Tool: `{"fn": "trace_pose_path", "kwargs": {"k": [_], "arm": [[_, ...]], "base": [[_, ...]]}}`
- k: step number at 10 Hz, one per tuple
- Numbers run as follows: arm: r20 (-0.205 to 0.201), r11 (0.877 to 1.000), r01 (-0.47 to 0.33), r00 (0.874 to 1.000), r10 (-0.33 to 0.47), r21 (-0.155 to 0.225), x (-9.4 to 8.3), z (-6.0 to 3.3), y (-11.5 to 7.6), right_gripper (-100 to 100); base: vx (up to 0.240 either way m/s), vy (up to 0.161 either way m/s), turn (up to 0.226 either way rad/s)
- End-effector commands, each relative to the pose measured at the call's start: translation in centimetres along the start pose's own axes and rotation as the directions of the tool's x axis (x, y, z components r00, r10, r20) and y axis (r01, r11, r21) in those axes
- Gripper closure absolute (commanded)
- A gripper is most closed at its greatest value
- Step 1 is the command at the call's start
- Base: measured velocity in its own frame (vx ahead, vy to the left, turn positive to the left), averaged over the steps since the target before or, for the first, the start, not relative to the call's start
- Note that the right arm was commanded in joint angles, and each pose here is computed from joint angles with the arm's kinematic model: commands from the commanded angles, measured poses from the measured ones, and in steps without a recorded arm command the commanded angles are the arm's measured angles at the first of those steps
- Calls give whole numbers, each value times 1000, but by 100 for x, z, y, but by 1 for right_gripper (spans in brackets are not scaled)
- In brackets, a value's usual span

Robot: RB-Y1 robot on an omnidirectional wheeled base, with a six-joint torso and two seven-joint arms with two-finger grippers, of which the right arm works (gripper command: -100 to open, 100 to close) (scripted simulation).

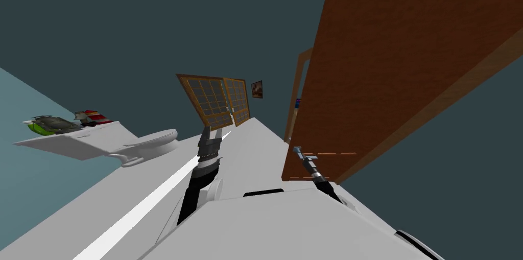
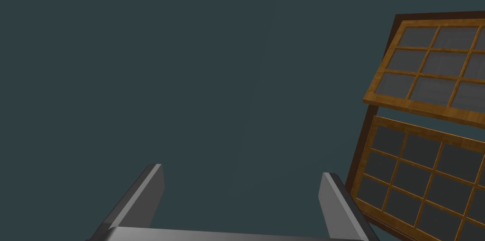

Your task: Pull the door open

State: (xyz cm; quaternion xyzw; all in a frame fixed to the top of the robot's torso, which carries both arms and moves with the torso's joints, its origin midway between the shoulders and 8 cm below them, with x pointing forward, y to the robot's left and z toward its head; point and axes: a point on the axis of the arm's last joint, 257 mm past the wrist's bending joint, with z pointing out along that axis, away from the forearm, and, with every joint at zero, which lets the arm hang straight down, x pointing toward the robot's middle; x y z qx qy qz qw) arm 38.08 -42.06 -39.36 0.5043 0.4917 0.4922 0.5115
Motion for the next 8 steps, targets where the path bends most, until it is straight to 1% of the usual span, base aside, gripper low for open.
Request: {"fn": "trace_pose_path", "kwargs": {"k": [1, 2, 3, 7, 8], "arm": [[4, 1000, -3, 1000, 3, 5, 63, 90, -18, 100], [8, 1000, -3, 1000, 3, 5, 84, 147, -14, 100], [10, 1000, -3, 1000, 3, 6, 94, 175, -11, 100], [20, 1000, -6, 1000, 6, 7, 160, 348, 7, 100], [22, 1000, -6, 1000, 6, 8, 171, 374, 10, 100]], "base": [[-208, -73, 132], [-203, -77, 133], [-181, -58, 100], [-172, -65, 89], [-156, -78, 79]]}}
